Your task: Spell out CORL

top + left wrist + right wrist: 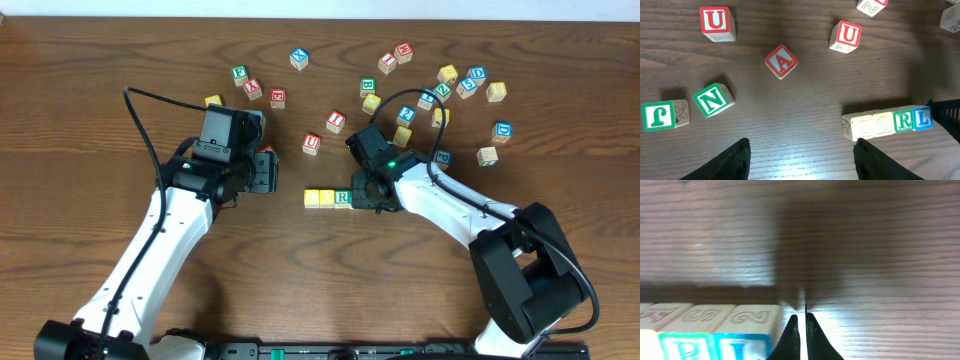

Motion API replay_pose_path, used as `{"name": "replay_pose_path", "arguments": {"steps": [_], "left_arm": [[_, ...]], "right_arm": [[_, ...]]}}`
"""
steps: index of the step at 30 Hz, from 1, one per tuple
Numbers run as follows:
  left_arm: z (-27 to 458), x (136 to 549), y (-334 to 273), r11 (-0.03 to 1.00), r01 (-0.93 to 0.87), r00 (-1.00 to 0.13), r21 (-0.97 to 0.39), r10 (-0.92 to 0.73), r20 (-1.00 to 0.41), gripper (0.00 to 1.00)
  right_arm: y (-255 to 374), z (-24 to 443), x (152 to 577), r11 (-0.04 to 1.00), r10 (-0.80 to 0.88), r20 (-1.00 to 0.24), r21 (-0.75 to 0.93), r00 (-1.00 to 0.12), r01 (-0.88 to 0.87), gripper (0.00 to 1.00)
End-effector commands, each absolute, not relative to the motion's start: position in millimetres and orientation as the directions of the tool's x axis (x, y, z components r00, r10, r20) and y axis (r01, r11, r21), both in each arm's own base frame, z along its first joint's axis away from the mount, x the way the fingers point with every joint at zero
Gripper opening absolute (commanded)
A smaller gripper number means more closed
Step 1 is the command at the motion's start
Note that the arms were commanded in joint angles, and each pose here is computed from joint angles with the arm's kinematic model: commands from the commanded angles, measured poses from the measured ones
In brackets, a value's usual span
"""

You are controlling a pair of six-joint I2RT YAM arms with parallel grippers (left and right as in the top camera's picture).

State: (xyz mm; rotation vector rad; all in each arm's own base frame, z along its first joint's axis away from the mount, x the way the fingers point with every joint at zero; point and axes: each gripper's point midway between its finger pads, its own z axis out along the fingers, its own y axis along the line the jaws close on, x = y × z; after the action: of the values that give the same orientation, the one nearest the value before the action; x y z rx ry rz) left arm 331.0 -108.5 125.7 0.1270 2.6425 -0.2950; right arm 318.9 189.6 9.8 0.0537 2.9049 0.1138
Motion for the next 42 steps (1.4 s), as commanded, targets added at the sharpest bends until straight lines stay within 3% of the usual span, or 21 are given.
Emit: {"name": "replay_pose_path", "arguments": {"steps": [1,13,29,42], "left_arm": [[129,330,-108,0.971,0.15,-0.879,-0.187,0.044,-0.475,0.65],[128,330,-108,0.971,0.15,-0.879,-0.186,0.045,-0.474,0.65],[128,330,-108,0.971,0.15,-0.879,-0.186,0.045,-0.474,0.65],[128,330,-108,0.971,0.15,-0.879,-0.186,0.045,-0.474,0.65]], "right_arm": [[169,10,329,0.996,0.075,-0.296,-0.019,-0.952,0.084,0.01],[163,21,366,0.992,0.124,-0.397,0.046,-0.91,0.115,0.01],[180,23,361,0.992,0.075,-0.364,0.119,-0.928,0.034,0.01],[176,117,374,0.988,0.057,-0.571,0.149,-0.819,-0.035,0.01]]}}
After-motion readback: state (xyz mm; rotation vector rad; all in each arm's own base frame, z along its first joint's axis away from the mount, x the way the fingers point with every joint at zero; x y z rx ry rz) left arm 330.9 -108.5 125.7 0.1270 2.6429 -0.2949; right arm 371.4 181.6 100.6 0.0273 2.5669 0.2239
